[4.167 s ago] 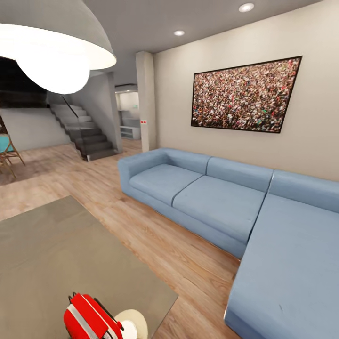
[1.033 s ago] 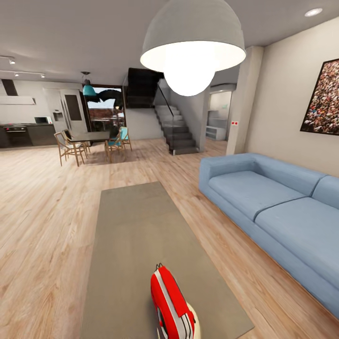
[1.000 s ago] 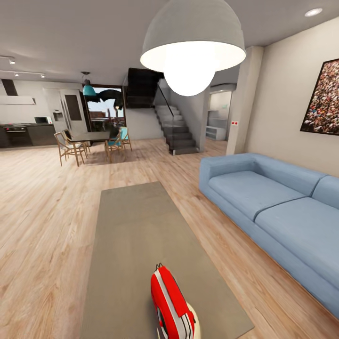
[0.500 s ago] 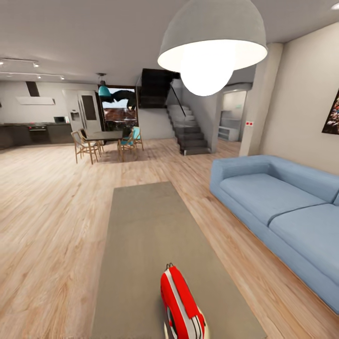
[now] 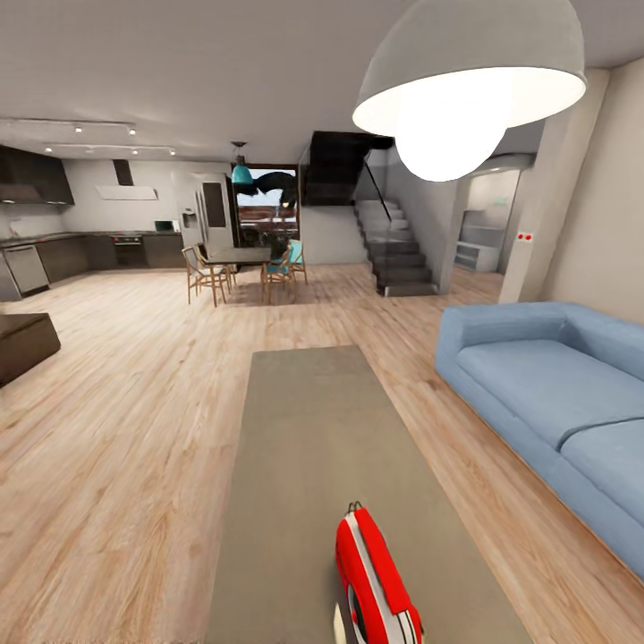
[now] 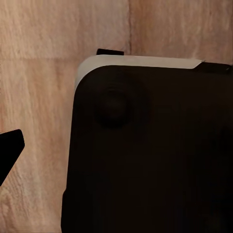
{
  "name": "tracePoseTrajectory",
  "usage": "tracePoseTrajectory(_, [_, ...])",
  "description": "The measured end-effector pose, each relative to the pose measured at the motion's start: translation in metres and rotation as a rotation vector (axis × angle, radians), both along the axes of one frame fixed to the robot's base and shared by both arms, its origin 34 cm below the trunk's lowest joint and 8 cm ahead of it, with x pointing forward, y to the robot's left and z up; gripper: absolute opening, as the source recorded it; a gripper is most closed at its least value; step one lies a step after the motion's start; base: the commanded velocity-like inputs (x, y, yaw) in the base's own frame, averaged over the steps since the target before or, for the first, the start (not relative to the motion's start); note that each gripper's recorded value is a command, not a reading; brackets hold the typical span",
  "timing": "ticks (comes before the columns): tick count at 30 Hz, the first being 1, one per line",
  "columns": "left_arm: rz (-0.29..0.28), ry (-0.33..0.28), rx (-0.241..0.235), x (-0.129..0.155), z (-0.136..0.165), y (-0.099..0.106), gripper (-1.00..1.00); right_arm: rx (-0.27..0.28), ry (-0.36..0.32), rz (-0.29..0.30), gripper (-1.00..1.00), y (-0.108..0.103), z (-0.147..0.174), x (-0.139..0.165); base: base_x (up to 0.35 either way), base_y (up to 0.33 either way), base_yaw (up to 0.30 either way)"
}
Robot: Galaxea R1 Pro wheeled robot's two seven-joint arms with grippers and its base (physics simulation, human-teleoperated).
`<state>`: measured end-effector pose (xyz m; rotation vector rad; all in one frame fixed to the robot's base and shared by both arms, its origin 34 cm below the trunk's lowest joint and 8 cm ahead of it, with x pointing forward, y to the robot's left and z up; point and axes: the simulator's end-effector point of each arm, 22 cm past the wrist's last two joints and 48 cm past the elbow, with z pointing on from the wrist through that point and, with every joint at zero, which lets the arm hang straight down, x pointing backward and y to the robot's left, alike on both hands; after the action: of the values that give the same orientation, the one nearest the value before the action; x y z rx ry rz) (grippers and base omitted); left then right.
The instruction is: Turn on the radio receiver that's on the table in the living room.
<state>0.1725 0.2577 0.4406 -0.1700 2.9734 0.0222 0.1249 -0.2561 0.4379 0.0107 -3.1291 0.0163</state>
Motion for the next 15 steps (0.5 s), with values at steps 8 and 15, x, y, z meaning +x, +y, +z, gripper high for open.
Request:
tracePoseTrajectory(8, [-0.003, 0.003, -0.001, -0.0009, -0.0001, -0.0004, 1.0, 0.0, 0.001, -0.002, 1.0, 0.0, 0.0, -0.0002, 0.0, 0.0, 0.058])
tracePoseTrajectory(15, [-0.003, 0.003, -0.001, -0.001, -0.0001, 0.0001, 1.0, 0.0, 0.001, -0.001, 1.0, 0.0, 0.0, -0.0004, 0.0, -0.045, 0.002])
